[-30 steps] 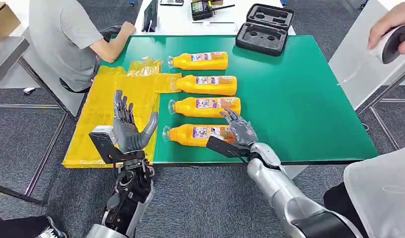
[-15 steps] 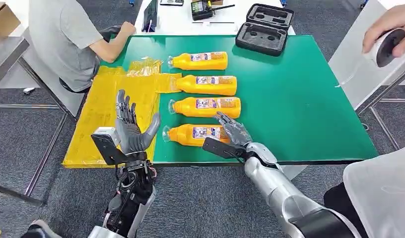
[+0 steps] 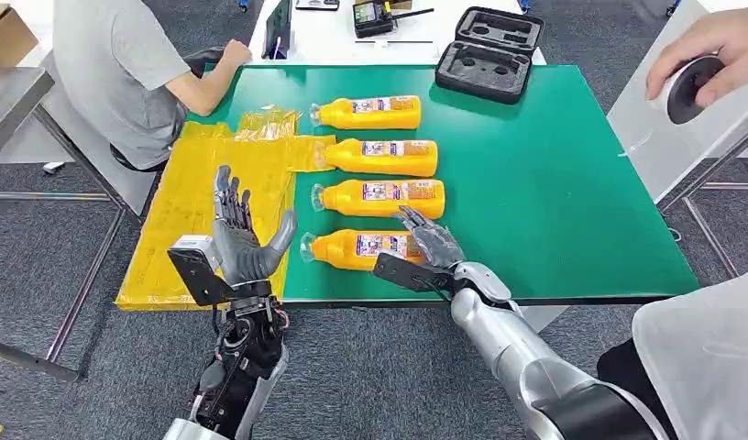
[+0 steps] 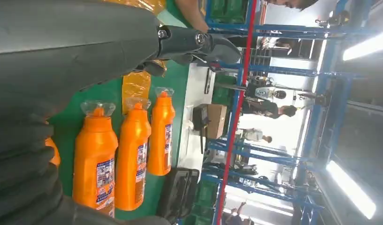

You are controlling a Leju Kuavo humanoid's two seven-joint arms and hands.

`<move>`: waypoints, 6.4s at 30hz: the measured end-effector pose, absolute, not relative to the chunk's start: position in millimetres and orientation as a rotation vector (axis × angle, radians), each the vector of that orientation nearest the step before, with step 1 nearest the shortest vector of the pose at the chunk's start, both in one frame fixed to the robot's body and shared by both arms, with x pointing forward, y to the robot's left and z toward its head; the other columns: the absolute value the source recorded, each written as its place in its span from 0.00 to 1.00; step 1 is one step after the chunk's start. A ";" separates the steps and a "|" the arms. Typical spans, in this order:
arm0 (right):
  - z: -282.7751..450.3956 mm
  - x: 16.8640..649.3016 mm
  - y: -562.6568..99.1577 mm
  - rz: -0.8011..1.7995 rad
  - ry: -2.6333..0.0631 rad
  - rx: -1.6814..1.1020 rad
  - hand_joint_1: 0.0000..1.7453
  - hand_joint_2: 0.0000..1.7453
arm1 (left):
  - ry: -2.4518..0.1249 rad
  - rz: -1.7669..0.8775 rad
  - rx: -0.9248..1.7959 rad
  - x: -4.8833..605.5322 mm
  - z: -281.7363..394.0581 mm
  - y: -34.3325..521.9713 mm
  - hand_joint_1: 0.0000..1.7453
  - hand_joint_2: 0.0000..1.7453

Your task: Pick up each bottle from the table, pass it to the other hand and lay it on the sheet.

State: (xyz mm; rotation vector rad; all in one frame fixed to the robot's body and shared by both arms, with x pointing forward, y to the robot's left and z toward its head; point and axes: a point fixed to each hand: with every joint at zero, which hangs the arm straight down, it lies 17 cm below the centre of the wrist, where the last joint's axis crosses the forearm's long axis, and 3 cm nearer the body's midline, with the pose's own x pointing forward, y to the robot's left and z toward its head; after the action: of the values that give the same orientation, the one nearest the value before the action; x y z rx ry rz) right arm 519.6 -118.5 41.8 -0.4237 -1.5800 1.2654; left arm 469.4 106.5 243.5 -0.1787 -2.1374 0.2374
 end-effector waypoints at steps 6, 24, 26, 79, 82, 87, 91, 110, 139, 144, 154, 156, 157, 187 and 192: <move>41.9 519.8 -118.5 1.266 -1.580 -0.424 0.00 1.00 | -2.137 0.238 -0.179 469.3 243.4 106.4 0.00 1.00; 24.3 527.3 -135.9 1.308 -1.412 -0.432 0.00 1.00 | -2.133 0.247 -0.189 469.5 243.3 106.8 0.00 1.00; 22.3 528.4 -139.7 1.312 -1.393 -0.438 0.00 1.00 | -2.132 0.252 -0.188 469.8 243.3 107.5 0.00 1.00; 47.5 531.3 -167.8 0.931 -1.601 -0.274 1.00 1.00 | -2.139 0.247 -0.185 475.4 251.4 99.1 0.00 1.00; 59.7 529.4 -167.8 0.826 -1.681 -0.229 1.00 1.00 | -2.141 0.250 -0.186 473.0 251.6 99.5 0.00 1.00; 64.9 526.7 -171.3 0.722 -1.720 -0.204 1.00 1.00 | -2.145 0.257 -0.197 470.5 253.1 99.3 0.00 1.00; 72.4 522.1 -171.4 0.613 -1.759 -0.160 1.00 1.00 | -2.145 0.271 -0.223 467.9 254.4 99.8 0.00 1.00; 105.4 482.5 -110.7 0.480 -1.849 0.262 1.00 1.00 | -1.986 0.211 -0.637 455.0 218.3 49.0 0.00 1.00; 101.8 469.4 -85.3 0.611 -1.846 0.298 1.00 1.00 | -1.919 0.185 -0.694 453.7 202.6 29.5 0.00 1.00; 102.1 461.3 -70.9 0.658 -1.828 0.369 1.00 1.00 | -1.923 0.173 -0.728 453.0 208.9 23.9 0.00 1.00; 110.5 442.6 -49.9 0.687 -1.788 0.566 1.00 1.00 | -1.910 0.139 -0.836 444.7 213.3 13.4 0.00 1.00; 110.8 442.3 -49.9 0.690 -1.788 0.568 1.00 1.00 | -1.910 0.139 -0.837 444.7 213.5 13.3 0.00 1.00; 110.7 442.4 -50.4 0.691 -1.788 0.567 1.00 1.00 | -1.910 0.139 -0.837 444.7 213.6 13.3 0.00 1.00; 119.1 451.7 -63.7 0.709 -1.843 0.479 1.00 1.00 | -1.910 0.067 -0.899 436.2 216.7 3.0 0.00 0.00; 127.2 463.7 -73.2 0.692 -1.876 0.418 1.00 1.00 | -1.924 0.054 -0.905 433.2 221.0 2.4 0.00 0.00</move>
State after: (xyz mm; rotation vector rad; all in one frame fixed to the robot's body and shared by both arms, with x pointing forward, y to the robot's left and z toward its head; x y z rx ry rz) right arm 463.7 -73.2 127.2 0.4177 -1.8764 0.6916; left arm 433.2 2.4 221.0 -0.9055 -1.9243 0.0542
